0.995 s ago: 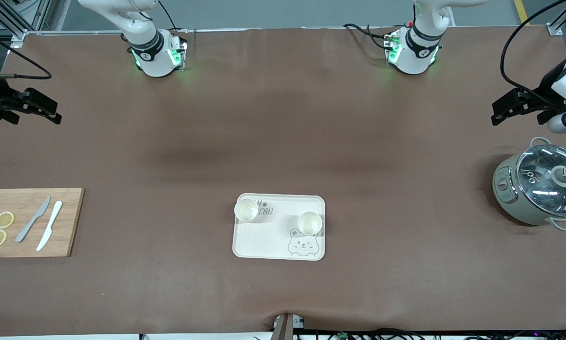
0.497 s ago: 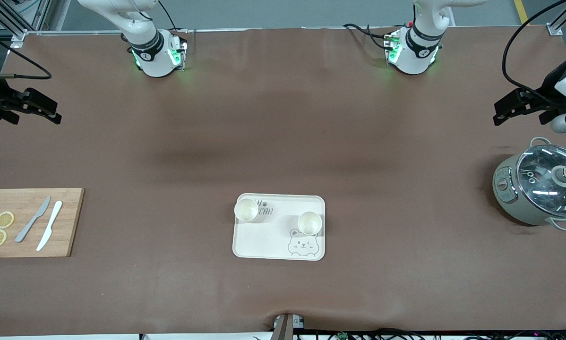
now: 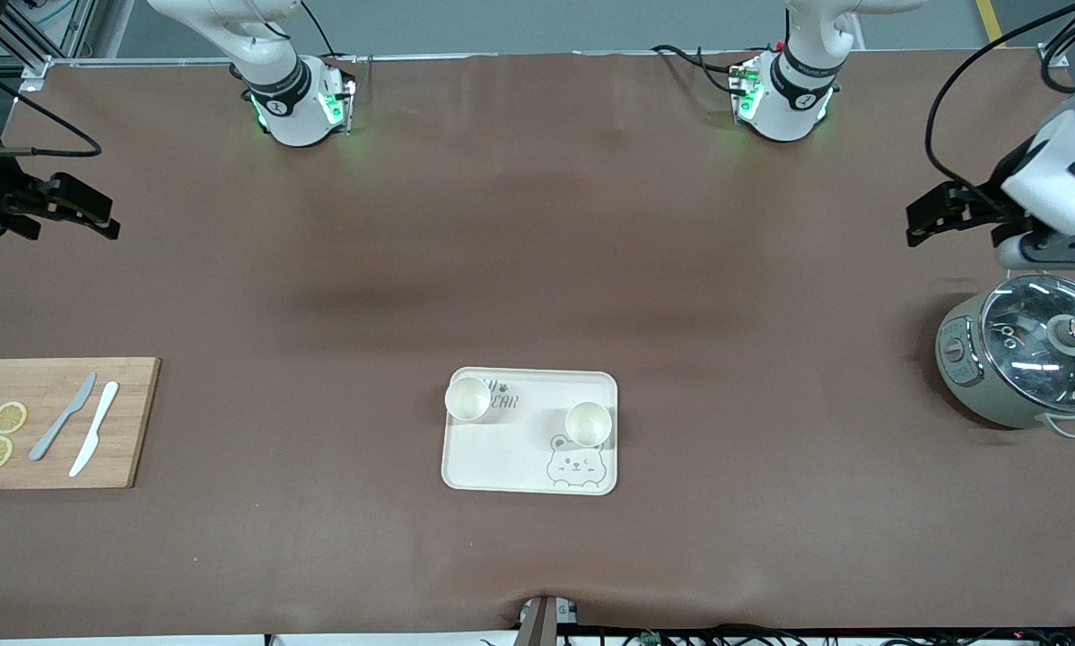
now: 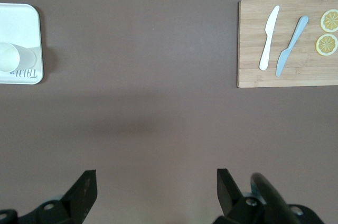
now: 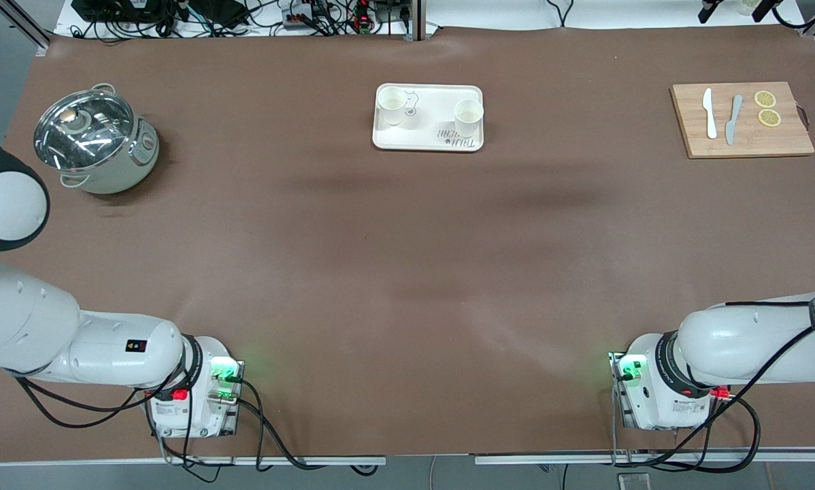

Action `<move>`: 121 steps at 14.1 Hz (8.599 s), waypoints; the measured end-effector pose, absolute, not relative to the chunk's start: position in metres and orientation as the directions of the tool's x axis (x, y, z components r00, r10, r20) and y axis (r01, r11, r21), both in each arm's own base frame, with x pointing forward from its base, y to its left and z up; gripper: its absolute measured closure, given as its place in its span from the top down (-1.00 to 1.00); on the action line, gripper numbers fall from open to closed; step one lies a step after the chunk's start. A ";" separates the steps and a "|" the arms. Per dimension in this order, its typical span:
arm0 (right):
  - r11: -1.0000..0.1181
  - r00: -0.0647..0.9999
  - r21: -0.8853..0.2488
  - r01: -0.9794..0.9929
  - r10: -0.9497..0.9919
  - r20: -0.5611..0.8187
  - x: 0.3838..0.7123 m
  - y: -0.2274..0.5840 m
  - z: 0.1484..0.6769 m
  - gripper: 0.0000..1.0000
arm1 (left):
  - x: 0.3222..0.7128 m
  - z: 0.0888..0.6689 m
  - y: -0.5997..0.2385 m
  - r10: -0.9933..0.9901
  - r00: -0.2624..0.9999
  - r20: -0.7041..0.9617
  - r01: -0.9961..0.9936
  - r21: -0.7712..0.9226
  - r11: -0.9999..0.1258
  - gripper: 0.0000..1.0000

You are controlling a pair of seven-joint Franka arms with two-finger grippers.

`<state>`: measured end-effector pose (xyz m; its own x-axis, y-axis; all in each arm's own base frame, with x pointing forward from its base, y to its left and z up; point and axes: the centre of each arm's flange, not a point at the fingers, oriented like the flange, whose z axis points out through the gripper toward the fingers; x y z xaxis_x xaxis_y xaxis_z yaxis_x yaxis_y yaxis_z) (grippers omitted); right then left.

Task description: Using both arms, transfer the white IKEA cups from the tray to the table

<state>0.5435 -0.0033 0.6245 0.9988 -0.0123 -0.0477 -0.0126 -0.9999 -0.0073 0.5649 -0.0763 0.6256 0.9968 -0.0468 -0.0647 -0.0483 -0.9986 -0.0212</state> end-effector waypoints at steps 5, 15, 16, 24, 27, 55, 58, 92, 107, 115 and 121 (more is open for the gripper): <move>-1.000 0.996 -0.006 -0.030 -0.029 -0.085 0.554 -0.014 0.603 1.00 | 0.574 0.599 -0.100 -0.086 0.991 -0.104 -0.088 -0.021 -0.996 1.00; -1.000 0.990 -0.026 -0.001 0.003 -0.143 0.586 -0.050 0.548 1.00 | 0.603 0.504 -0.227 -0.017 0.998 -0.065 -0.018 -0.019 -1.000 1.00; -0.999 0.989 -0.034 -0.001 0.004 -0.151 0.592 -0.050 0.535 1.00 | 0.603 0.494 -0.238 -0.011 0.998 -0.066 -0.012 -0.020 -1.000 1.00; -0.997 0.980 -0.052 -0.062 -0.051 -0.190 0.636 -0.005 0.443 1.00 | 0.611 0.426 -0.308 0.073 0.997 -0.022 0.073 0.006 -0.997 1.00; -0.994 0.982 -0.045 -0.097 -0.089 -0.170 0.643 0.017 0.434 1.00 | 0.614 0.396 -0.326 0.102 0.995 -0.010 0.102 0.019 -0.995 1.00; -0.673 0.694 -0.168 -0.720 -0.696 -0.186 0.641 0.309 0.256 0.96 | 0.644 0.256 -0.399 0.173 0.967 0.188 0.139 0.183 -0.973 -0.94; -0.675 0.696 -0.169 -0.718 -0.694 -0.184 0.635 0.322 0.247 0.80 | 0.646 0.295 -0.391 0.171 0.969 0.176 0.145 0.152 -0.978 -0.94; -0.995 0.981 -0.007 -0.097 -0.095 -0.167 0.576 0.016 0.345 -0.96 | 0.616 0.239 -0.045 0.247 0.969 -0.027 0.247 -0.020 -0.969 -0.46; -0.999 0.987 -0.044 0.032 0.039 -0.155 0.536 -0.111 0.240 -0.96 | 0.621 0.464 -0.002 0.168 0.984 0.065 0.170 -0.038 -0.985 1.00; -0.996 0.961 -0.080 0.043 0.063 -0.270 0.547 -0.101 0.244 0.30 | 0.606 0.589 0.004 0.191 0.979 0.066 0.194 -0.049 -0.980 1.00; -0.993 0.958 -0.083 0.087 0.106 -0.266 0.607 -0.087 0.340 1.00 | 0.596 0.625 -0.004 0.176 0.982 0.073 0.180 -0.048 -0.982 1.00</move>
<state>0.6068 -0.0867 0.3395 0.9581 0.1061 -0.2662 0.0870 -0.9928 -0.0827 0.5957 -0.0038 0.6252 0.9816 0.1763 0.0729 0.1800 -0.9825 -0.0485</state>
